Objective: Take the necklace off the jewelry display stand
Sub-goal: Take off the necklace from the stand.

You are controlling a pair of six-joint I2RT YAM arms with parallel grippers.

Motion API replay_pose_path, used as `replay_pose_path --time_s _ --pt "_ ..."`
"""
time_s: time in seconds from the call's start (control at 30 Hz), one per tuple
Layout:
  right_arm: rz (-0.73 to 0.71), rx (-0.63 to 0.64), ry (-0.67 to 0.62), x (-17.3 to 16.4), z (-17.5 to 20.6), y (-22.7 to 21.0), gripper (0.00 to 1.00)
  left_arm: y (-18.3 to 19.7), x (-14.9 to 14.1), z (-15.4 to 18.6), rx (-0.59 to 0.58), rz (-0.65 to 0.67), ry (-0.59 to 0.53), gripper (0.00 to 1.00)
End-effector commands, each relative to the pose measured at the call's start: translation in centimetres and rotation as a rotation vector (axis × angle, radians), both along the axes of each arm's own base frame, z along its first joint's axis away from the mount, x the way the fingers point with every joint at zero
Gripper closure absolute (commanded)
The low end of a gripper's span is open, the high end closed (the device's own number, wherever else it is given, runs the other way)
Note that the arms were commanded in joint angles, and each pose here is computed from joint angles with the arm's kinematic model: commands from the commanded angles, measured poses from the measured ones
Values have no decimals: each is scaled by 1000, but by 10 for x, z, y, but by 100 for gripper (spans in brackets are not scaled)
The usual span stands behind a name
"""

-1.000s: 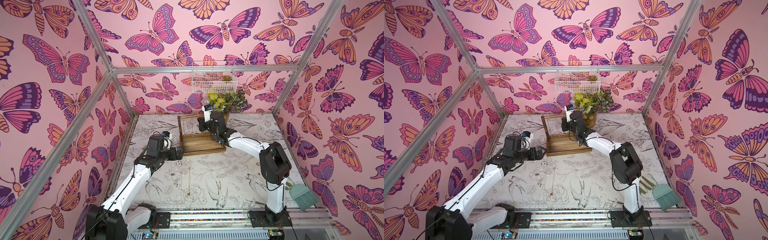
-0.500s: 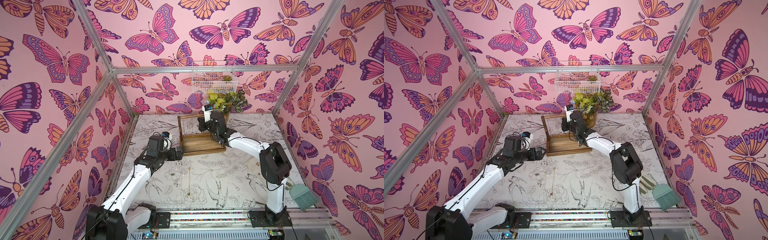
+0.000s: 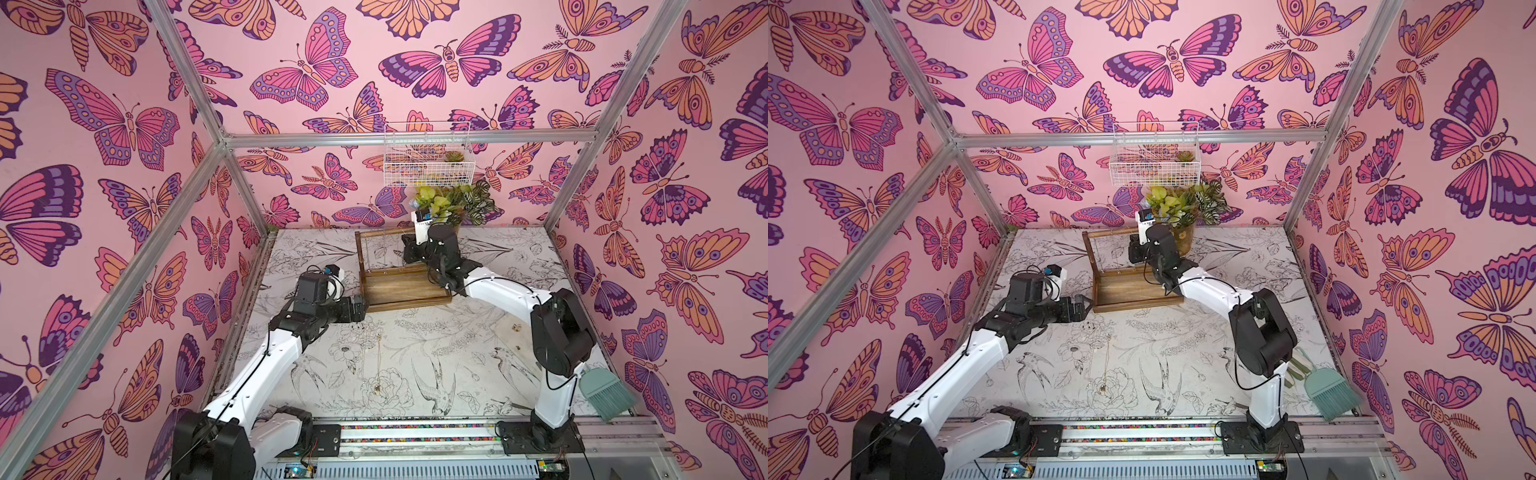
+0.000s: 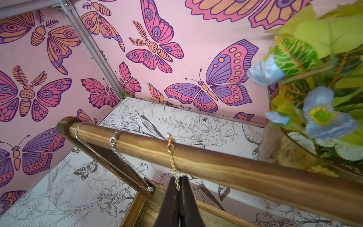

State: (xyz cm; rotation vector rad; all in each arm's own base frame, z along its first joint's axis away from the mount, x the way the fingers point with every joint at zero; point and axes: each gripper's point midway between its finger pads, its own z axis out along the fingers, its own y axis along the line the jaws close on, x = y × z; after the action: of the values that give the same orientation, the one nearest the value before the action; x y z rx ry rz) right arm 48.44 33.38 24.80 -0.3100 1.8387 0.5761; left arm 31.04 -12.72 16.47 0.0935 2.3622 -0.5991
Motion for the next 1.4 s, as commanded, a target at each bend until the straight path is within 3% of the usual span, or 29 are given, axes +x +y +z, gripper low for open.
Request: replay_pose_path --time_s 0.0,1.37 --pt "-29 -7 -35 0 17 -16 100 -1 0 0 -12 -8 -10 0" --pt "-185 -67 -54 8 47 -114 100 -7 0 5 -45 -32 -22 0"
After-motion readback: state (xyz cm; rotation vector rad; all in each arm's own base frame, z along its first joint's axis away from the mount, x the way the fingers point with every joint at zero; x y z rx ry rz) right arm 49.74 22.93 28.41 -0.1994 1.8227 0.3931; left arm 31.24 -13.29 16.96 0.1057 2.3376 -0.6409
